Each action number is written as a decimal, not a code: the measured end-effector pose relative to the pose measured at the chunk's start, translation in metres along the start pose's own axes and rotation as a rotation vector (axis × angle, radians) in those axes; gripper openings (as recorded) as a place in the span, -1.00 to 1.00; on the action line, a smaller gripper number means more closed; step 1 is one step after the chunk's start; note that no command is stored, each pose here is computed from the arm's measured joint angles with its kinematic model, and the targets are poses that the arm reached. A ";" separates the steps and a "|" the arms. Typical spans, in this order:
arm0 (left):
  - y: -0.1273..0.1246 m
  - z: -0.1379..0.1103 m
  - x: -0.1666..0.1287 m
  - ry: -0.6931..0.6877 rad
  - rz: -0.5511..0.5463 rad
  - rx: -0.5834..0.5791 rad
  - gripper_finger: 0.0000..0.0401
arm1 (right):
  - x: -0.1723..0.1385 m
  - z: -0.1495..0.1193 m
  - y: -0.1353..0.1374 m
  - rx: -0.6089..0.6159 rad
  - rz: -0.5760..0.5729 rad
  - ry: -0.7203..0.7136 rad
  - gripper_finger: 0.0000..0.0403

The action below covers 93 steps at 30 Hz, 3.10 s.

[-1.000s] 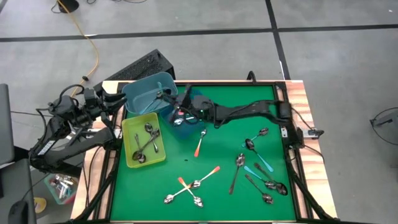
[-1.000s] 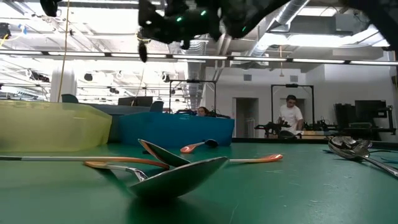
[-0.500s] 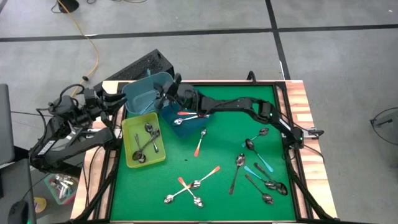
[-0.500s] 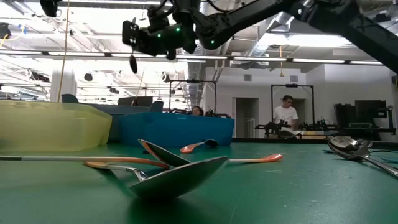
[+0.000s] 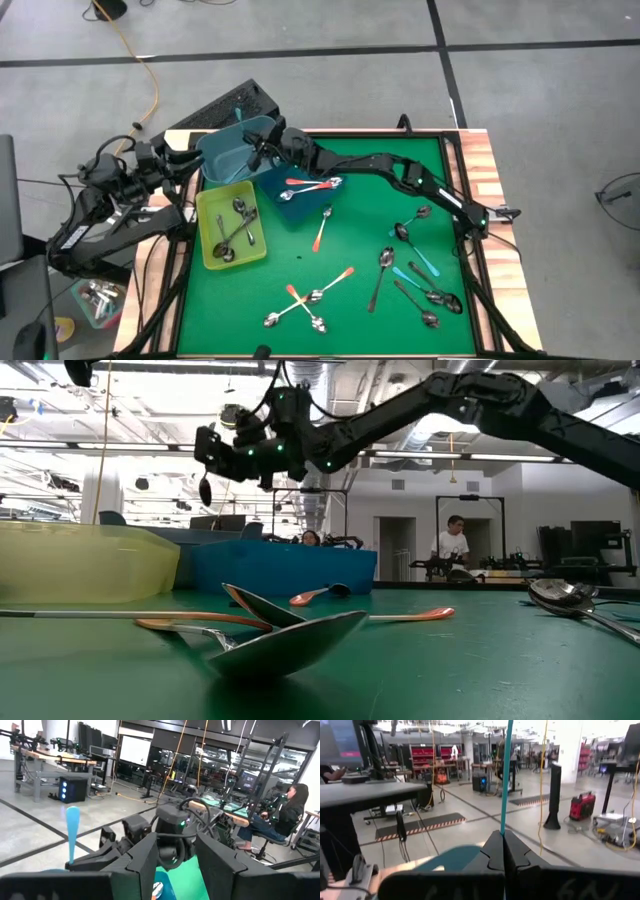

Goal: Sort silverware by color (type)
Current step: Put the blue spoon into the light blue bin, then put the orange spoon into the blue bin

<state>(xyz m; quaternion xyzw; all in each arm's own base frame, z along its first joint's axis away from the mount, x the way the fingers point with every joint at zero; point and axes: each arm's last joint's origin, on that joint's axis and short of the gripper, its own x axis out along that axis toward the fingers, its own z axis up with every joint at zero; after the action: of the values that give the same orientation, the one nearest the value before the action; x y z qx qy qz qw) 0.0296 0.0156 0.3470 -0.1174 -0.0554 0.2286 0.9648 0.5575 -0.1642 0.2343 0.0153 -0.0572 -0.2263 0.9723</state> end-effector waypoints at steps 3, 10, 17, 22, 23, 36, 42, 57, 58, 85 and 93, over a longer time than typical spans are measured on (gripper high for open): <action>0.000 0.000 0.000 0.000 0.000 0.016 -0.39 | 0.001 -0.002 -0.005 0.021 0.007 0.009 -1.00; 0.000 0.000 0.000 0.000 0.000 0.017 -0.39 | 0.002 -0.006 -0.015 0.027 0.009 0.036 -1.00; 0.000 0.000 0.000 0.003 0.001 0.016 -0.39 | 0.003 -0.033 -0.013 0.043 0.022 0.116 -1.00; 0.000 -0.001 0.000 0.005 0.002 0.015 -0.39 | 0.004 -0.039 -0.014 0.108 0.016 0.135 -1.00; 0.000 -0.001 0.000 0.006 0.002 0.015 -0.39 | 0.004 -0.040 -0.015 0.111 0.011 0.145 -1.00; 0.000 -0.001 0.000 0.004 0.011 0.014 -0.39 | 0.002 -0.052 -0.023 0.072 -0.012 0.265 -0.99; 0.001 0.000 0.000 0.000 0.028 0.012 -0.39 | 0.002 -0.055 -0.027 0.096 -0.026 0.305 -0.91; 0.001 0.000 0.000 -0.001 0.028 0.010 -0.39 | 0.002 -0.056 -0.027 0.041 -0.019 0.313 -0.67; 0.001 0.000 0.000 -0.001 0.028 0.009 -0.39 | 0.001 -0.056 -0.027 0.040 -0.019 0.317 -0.62; 0.001 0.000 0.000 -0.001 0.025 -0.043 -0.39 | -0.163 0.175 -0.034 -0.041 -0.073 0.992 -0.32; 0.001 0.000 0.000 -0.002 0.027 -0.042 -0.39 | -0.216 0.170 -0.003 -0.026 -0.145 1.376 -0.32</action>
<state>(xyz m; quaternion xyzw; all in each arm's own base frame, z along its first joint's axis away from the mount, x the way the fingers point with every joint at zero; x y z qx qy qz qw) 0.0293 0.0163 0.3464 -0.1381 -0.0593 0.2403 0.9590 0.3433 -0.0722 0.3808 0.1477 0.5766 -0.2302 0.7699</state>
